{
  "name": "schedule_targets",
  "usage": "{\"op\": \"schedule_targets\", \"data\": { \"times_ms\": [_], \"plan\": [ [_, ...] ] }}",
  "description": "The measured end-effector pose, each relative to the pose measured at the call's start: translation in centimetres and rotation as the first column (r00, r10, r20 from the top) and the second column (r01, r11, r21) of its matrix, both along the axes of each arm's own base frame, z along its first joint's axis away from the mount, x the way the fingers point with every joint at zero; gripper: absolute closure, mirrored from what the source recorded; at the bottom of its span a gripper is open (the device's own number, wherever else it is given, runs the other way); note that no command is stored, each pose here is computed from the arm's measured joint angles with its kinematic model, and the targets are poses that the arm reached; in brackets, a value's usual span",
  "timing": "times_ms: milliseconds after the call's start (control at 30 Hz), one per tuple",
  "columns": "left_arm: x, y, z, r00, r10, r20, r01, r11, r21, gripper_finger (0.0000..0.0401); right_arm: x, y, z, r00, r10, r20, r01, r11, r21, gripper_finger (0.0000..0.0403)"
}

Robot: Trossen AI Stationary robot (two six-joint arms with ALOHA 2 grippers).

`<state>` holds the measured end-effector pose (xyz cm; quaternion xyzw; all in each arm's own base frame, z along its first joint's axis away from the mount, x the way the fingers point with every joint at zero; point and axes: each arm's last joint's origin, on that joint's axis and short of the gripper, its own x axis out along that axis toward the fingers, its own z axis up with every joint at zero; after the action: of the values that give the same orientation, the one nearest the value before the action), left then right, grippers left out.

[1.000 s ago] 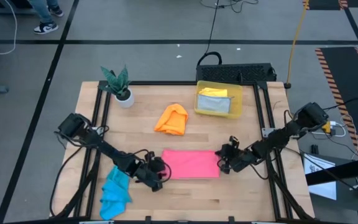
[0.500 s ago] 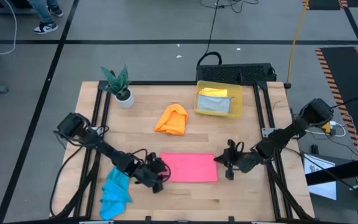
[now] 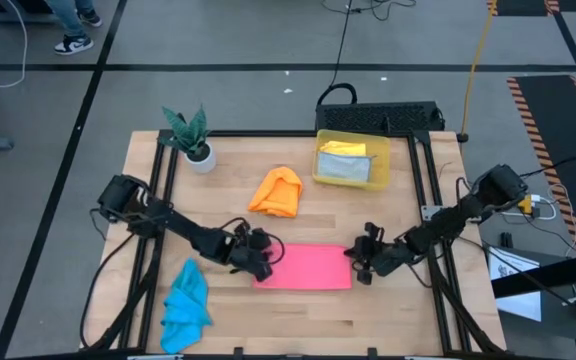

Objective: Fold microfiber towels
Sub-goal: Fold the pink kitchen towel

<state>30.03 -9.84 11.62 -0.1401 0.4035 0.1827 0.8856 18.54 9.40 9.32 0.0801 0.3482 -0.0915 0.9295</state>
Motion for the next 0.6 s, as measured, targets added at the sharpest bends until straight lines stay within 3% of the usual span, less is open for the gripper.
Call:
{"op": "schedule_targets", "data": {
  "times_ms": [100, 200, 600],
  "plan": [
    [-0.6, 0.6, -0.3, 0.994, 0.098, -0.051, -0.096, 0.995, 0.029, 0.0270, -0.4, -0.2, -0.2, 0.998, -0.034, -0.048, 0.034, 0.999, -0.006, 0.0403],
    [-0.8, 0.7, -0.4, 0.991, 0.124, -0.060, -0.120, 0.991, 0.063, 0.0270, -0.9, -0.1, 0.1, 0.998, -0.022, -0.051, 0.021, 0.999, -0.028, 0.0403],
    [1.1, 0.0, 1.0, 0.992, 0.031, 0.120, -0.040, 0.997, 0.071, 0.0270, -0.3, 1.2, 2.5, 0.985, 0.079, 0.156, -0.077, 0.997, -0.014, 0.0403]
  ]
}}
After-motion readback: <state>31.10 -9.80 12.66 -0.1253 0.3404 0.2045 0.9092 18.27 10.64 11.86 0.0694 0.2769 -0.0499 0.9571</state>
